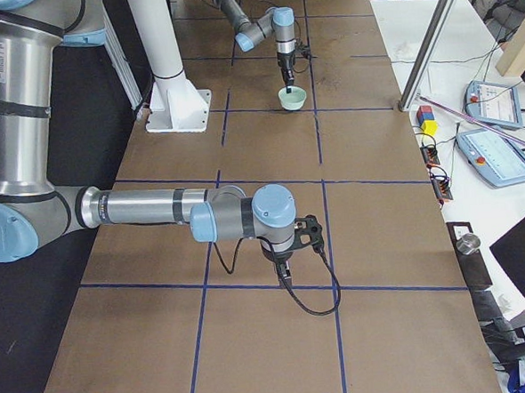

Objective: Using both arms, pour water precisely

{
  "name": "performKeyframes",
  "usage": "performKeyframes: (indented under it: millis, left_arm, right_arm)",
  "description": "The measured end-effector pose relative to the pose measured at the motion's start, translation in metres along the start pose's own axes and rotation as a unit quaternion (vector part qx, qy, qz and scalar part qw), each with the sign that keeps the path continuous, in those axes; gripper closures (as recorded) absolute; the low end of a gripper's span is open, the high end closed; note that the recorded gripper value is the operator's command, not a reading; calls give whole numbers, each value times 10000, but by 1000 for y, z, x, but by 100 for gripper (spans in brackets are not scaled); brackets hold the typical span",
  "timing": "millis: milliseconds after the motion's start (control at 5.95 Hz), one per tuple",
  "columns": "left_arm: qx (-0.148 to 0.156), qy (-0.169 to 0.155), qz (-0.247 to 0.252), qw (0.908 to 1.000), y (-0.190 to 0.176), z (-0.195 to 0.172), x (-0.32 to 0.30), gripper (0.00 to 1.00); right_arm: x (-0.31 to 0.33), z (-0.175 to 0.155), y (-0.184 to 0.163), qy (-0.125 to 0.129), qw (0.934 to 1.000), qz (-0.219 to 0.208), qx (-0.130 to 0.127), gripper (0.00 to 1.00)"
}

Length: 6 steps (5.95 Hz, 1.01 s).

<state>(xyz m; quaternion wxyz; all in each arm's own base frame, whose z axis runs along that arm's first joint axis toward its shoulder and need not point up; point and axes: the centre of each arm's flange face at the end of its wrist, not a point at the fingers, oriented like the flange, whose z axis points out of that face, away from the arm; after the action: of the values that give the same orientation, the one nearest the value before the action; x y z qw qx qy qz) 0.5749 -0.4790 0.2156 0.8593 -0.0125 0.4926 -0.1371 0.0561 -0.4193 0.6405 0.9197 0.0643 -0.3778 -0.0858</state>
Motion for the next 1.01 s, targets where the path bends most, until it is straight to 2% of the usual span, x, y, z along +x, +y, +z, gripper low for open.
performKeyframes:
  millis: [336, 504, 672, 840, 1008]
  left_arm:
    - [38, -79, -16, 10000, 5, 11, 8, 90]
    - [39, -110, -11, 9999, 4, 14, 6, 85]
    - [42, -141, -12, 9999, 3, 16, 1, 51]
    - [44, -161, -19, 9999, 2, 17, -2, 1]
    - [46, -169, -27, 9998, 2, 17, -2, 0]
  right_arm:
    - [1, 1, 0, -2, 10000, 7, -13, 0]
    - [1, 2, 0, -3, 10000, 6, -18, 0]
    - [0, 2, 0, -3, 10000, 3, -17, 0]
    - [0, 2, 0, -3, 10000, -1, -15, 0]
    - [0, 2, 0, -3, 10000, 0, -15, 0]
